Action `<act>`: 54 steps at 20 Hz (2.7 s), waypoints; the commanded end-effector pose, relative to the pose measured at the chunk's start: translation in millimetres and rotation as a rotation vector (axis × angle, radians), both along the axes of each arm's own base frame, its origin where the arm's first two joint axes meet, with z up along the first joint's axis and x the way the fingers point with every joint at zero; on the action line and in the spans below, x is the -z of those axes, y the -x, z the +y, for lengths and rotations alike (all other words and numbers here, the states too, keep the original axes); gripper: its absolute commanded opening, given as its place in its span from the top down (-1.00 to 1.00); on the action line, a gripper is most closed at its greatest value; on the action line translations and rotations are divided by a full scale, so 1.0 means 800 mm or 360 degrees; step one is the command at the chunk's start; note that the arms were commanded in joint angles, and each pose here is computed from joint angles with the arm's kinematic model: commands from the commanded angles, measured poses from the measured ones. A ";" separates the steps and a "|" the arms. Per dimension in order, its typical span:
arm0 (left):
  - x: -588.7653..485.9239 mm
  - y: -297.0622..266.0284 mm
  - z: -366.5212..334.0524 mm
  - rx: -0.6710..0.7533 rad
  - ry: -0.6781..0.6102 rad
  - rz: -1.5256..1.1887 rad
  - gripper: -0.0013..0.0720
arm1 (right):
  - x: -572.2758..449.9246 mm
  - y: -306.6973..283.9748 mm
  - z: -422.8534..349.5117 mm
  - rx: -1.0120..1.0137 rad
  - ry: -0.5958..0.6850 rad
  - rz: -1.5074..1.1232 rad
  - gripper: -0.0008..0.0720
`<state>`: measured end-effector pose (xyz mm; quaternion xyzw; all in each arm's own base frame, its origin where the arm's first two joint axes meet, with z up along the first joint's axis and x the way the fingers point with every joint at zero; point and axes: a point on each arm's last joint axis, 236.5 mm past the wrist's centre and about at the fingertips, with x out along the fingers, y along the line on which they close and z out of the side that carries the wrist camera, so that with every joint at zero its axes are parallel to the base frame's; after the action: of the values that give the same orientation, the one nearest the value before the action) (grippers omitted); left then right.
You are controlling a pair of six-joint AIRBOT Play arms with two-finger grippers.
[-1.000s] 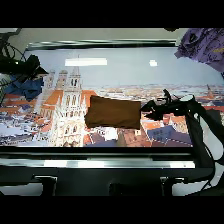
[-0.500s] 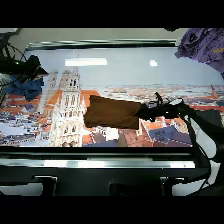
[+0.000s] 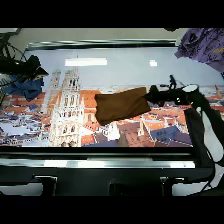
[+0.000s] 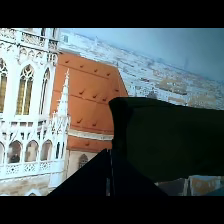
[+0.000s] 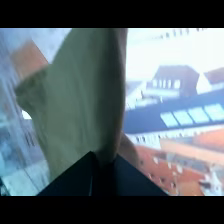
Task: Fold the clothes and pants, and hang the long-sleeved shirts on hangers.
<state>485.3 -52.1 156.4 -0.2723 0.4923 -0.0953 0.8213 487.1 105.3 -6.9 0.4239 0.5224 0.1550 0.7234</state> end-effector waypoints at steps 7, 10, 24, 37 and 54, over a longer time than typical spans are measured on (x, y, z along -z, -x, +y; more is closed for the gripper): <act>0.001 0.001 0.000 0.0002 -0.0001 0.0008 0.92 | -0.111 -0.053 -0.201 0.0516 0.0223 -0.0105 0.90; 0.002 0.003 0.000 0.0009 -0.0001 0.0019 0.92 | -0.136 -0.048 -0.274 0.0749 0.0295 -0.0090 0.90; 0.010 0.021 -0.004 0.0061 -0.0003 0.0115 0.92 | -0.233 0.086 -0.429 0.1533 0.0669 0.0066 0.90; 0.011 0.023 -0.005 0.0066 -0.0004 0.0121 0.92 | -0.202 0.223 -0.437 0.1609 0.1012 0.0704 0.90; 0.012 0.025 -0.005 0.0106 -0.0023 0.0118 0.92 | -0.079 0.364 -0.448 0.1496 0.1465 0.1280 0.89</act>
<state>465.3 -56.5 147.0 -0.2549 0.5312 -0.1078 0.8008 205.4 -248.7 67.8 0.3011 0.5130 -0.5582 0.5784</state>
